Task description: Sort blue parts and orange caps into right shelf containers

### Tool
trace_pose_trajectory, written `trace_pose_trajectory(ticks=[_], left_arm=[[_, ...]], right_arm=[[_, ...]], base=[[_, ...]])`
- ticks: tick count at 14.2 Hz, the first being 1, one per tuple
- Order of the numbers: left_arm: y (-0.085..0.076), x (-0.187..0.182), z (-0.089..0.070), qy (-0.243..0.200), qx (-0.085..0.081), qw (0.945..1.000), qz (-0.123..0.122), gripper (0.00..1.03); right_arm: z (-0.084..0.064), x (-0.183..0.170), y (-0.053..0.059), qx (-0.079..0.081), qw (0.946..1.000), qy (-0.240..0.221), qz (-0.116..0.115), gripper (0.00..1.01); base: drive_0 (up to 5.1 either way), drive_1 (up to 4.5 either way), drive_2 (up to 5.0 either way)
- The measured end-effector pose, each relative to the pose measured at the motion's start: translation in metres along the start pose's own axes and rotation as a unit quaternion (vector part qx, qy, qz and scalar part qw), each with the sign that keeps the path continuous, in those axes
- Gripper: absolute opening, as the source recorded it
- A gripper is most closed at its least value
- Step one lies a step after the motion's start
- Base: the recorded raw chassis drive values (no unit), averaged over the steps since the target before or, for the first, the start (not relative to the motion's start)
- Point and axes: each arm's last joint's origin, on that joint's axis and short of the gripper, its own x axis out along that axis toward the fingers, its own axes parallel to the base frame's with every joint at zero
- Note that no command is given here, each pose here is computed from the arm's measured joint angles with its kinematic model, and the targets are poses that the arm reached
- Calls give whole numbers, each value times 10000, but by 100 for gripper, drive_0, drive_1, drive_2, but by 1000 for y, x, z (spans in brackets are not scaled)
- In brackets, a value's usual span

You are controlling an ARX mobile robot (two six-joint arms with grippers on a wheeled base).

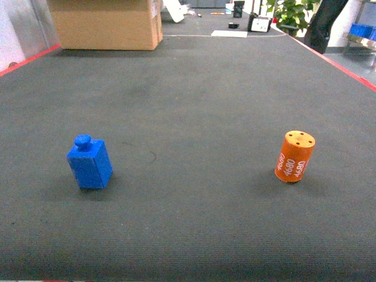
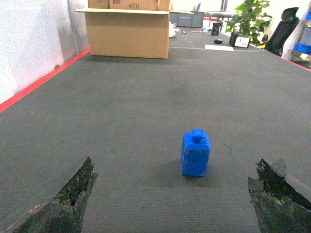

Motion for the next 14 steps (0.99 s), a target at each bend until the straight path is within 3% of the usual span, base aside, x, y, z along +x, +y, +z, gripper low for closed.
trace_pose_trajectory(ticks=[14], left_arm=[[0,0,0,0,0,10000,2,98]], right_arm=[[0,0,0,0,10000,0,2,98]], base=[[0,0,0]])
